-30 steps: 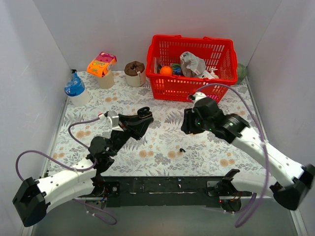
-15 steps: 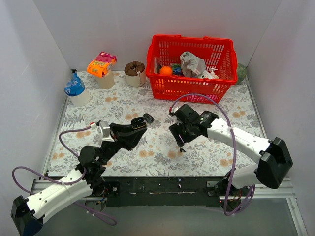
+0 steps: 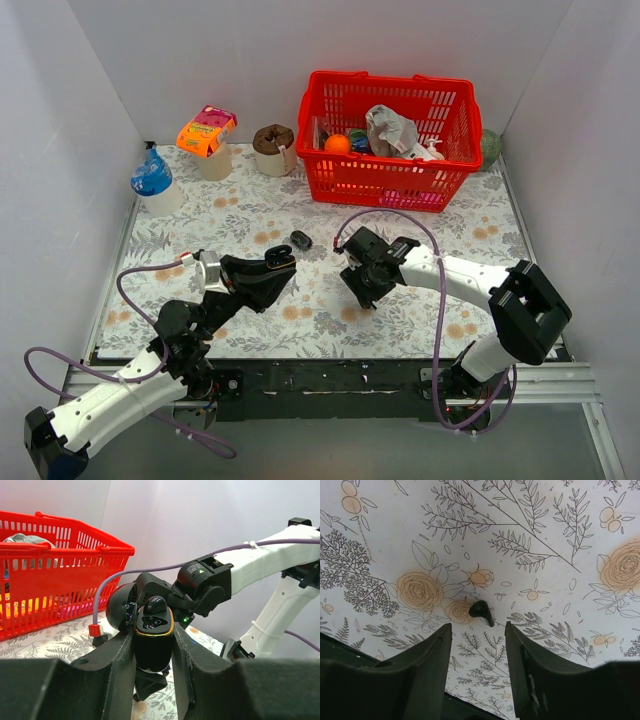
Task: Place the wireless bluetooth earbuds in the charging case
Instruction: Pick up the earbud from the center of the board.
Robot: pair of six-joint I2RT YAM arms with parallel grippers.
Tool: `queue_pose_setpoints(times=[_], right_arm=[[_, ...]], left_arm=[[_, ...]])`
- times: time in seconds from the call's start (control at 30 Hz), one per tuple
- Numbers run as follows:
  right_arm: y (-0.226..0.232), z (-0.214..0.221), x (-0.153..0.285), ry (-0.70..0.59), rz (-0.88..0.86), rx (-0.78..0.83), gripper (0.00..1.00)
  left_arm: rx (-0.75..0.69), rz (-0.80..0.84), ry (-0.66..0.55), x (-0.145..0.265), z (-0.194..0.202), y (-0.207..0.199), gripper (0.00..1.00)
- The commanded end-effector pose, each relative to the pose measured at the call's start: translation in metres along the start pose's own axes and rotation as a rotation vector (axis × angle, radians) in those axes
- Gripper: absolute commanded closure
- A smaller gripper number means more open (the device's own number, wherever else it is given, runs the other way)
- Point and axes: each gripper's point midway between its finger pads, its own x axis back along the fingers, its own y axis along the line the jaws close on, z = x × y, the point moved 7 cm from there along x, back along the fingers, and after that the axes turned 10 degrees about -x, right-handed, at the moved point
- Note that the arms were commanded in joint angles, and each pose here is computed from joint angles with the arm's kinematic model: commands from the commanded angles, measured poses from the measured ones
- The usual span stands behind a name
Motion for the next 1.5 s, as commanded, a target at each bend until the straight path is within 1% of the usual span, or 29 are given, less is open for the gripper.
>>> queue_pose_setpoints(times=[0.0, 0.5, 0.93, 1.23, 1.4, 1.47], right_arm=[[0.002, -0.003, -0.010, -0.029, -0.018, 0.019, 0.47], [0.002, 0.001, -0.028, 0.002, -0.011, 0.001, 0.55], [-0.003, 0.013, -0.031, 0.029, 0.007, -0.003, 0.56], [-0.001, 0.009, -0.032, 0.019, 0.005, -0.005, 0.57], [-0.001, 0.010, -0.034, 0.025, 0.006, -0.006, 0.66], [-0.001, 0.010, -0.034, 0.024, 0.005, -0.009, 0.67]], left_arm=[[0.016, 0.010, 0.019, 0.001, 0.004, -0.001, 1.00], [0.034, -0.003, 0.038, 0.004, 0.008, 0.000, 1.00], [0.048, -0.002, 0.040, 0.005, 0.012, 0.000, 1.00], [0.054, -0.004, 0.041, 0.005, 0.011, -0.001, 1.00], [0.054, -0.004, 0.041, 0.006, 0.011, -0.001, 1.00], [0.054, -0.003, 0.041, 0.007, 0.012, -0.001, 1.00]])
